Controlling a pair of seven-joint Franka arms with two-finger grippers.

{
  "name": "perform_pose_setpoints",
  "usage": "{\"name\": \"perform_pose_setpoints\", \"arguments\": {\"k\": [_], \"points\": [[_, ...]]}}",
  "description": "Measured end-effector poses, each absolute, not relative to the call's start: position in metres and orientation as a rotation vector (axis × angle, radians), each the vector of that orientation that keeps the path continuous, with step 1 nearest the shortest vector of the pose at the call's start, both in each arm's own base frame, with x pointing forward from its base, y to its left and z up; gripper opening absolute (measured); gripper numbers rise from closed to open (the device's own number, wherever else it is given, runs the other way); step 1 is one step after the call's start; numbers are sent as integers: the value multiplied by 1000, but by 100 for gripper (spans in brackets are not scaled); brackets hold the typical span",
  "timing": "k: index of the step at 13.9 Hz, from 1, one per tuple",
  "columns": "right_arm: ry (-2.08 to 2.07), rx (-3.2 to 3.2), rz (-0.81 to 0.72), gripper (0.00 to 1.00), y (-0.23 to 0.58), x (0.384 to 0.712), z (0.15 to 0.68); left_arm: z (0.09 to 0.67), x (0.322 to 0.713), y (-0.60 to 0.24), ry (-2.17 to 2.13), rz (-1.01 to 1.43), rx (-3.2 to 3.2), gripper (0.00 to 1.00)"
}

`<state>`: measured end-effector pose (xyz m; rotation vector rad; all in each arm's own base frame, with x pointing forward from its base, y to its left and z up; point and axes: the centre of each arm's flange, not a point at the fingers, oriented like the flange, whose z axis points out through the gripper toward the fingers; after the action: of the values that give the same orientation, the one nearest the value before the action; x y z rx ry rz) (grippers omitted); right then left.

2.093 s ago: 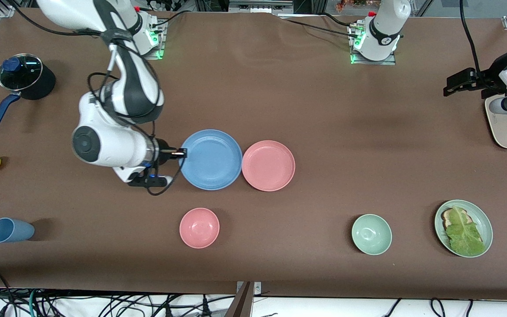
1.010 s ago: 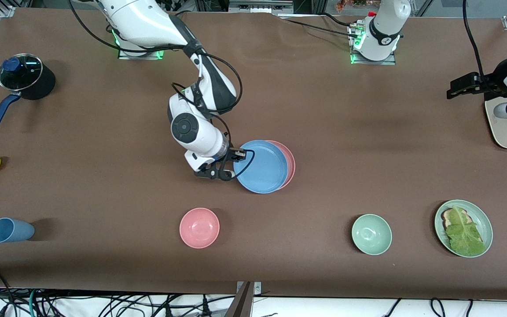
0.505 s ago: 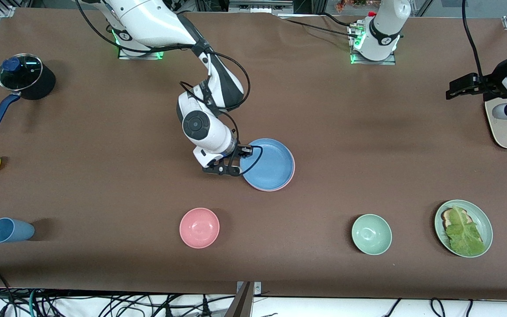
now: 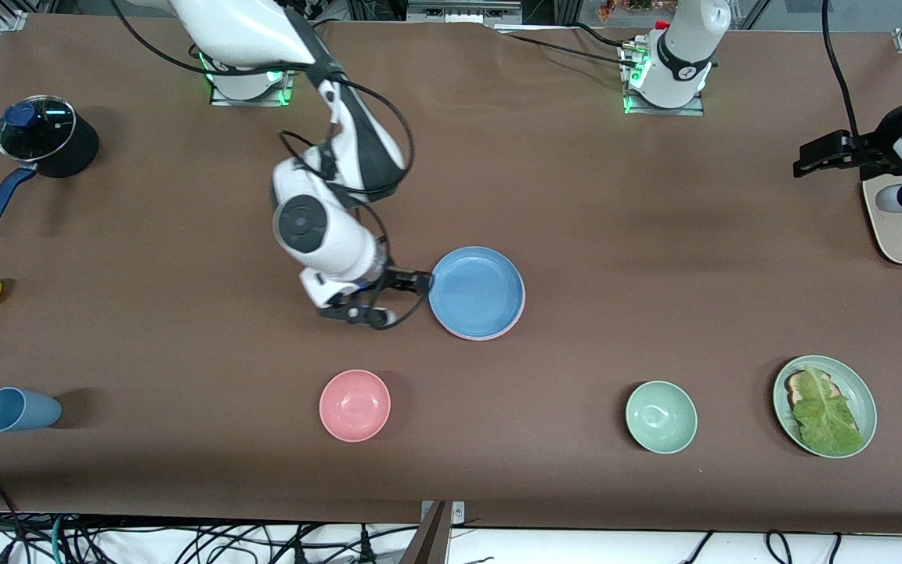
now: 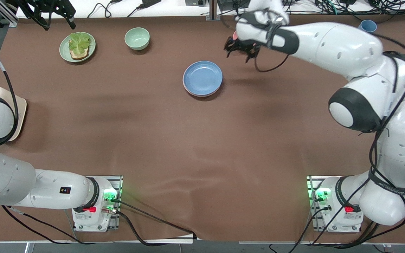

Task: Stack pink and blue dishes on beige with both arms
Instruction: 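Release the blue plate and pull the right gripper back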

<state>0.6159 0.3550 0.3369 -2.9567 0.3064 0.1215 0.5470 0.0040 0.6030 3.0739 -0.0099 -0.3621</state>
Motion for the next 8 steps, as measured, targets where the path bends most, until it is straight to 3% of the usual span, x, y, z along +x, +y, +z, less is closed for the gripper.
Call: {"name": "perform_pose_setpoints", "arguments": {"k": [5, 8], "points": [[454, -3070, 23, 100, 223, 642, 444, 601, 548, 4, -9, -366, 3074, 100], [387, -3101, 131, 100, 154, 635, 481, 599, 549, 4, -9, -373, 3073, 100]]}}
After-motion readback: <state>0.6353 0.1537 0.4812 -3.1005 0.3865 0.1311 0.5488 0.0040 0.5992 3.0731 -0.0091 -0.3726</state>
